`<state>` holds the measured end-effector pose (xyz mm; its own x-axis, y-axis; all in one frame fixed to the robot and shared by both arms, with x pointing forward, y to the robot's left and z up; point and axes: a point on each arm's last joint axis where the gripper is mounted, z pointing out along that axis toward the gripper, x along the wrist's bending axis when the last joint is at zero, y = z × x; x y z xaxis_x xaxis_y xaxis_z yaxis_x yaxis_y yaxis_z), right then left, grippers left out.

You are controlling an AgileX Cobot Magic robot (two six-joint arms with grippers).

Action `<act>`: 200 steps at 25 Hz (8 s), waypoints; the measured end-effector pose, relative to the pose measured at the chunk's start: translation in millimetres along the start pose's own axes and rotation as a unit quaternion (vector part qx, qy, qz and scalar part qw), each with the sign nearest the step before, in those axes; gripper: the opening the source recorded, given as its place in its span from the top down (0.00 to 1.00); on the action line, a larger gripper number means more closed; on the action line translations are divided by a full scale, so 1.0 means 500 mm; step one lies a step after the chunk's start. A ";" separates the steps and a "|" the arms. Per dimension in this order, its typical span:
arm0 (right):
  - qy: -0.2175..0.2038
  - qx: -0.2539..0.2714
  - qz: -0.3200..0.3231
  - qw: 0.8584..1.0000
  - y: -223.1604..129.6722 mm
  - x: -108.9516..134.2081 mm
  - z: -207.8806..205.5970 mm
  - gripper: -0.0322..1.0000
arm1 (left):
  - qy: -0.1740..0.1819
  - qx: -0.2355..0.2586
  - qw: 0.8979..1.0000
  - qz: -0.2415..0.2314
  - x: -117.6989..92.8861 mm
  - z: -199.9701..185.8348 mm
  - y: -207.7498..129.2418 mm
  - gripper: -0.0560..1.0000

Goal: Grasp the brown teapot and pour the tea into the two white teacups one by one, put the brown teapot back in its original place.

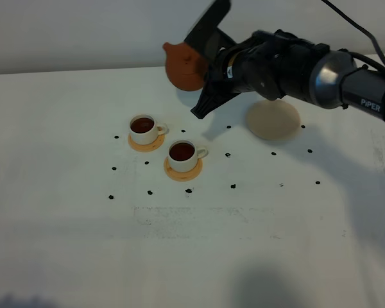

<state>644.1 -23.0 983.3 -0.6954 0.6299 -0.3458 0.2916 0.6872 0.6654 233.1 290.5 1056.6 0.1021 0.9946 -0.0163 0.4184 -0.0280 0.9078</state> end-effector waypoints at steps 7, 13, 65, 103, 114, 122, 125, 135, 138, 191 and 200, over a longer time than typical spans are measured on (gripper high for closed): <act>0.016 0.040 0.058 0.997 -0.023 -0.014 0.001 0.88 | 0.000 0.000 1.000 0.000 0.000 0.000 0.000 0.54; 0.024 0.057 0.079 0.995 -0.029 -0.011 0.000 0.88 | 0.000 0.000 1.000 0.000 0.000 0.000 0.000 0.54; 0.061 0.095 0.076 0.991 -0.048 0.060 0.040 0.88 | 0.000 0.000 1.000 0.000 0.000 0.000 0.000 0.54; 0.008 0.079 0.215 0.973 -0.114 -0.096 -0.216 0.88 | 0.000 0.000 1.000 -0.001 0.000 0.000 0.000 0.54; 0.008 0.136 0.266 0.954 -0.201 -0.096 -0.155 0.88 | 0.000 0.000 1.000 -0.001 0.000 0.000 0.000 0.54; 0.016 0.154 0.276 0.948 -0.215 -0.094 -0.075 0.88 | 0.000 0.000 1.000 -0.001 0.000 0.000 0.000 0.54; 0.018 0.158 0.277 0.947 -0.215 -0.096 -0.053 0.88 | 0.000 0.000 1.000 -0.001 0.000 0.000 0.000 0.54; 0.016 0.170 0.282 0.944 -0.235 -0.102 -0.033 0.88 | 0.000 0.000 1.000 -0.001 0.000 0.000 0.000 0.54; 0.013 0.167 0.281 0.945 -0.236 -0.106 -0.033 0.88 | 0.000 0.000 1.000 -0.001 0.000 0.000 0.000 0.54; -0.025 0.098 0.280 0.955 -0.147 -0.153 -0.186 0.60 | 0.000 0.000 1.000 -0.001 0.000 0.000 0.000 0.54; -0.057 0.065 0.294 0.952 -0.190 -0.137 -0.394 0.60 | 0.000 0.000 1.000 -0.001 0.000 0.000 0.000 0.54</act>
<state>534.4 -202.8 1074.1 -0.3131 0.9496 -0.0122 0.6926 0.2371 0.6813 233.2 290.5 1056.6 0.1009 0.9947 -0.0187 0.4178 -0.0253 0.9082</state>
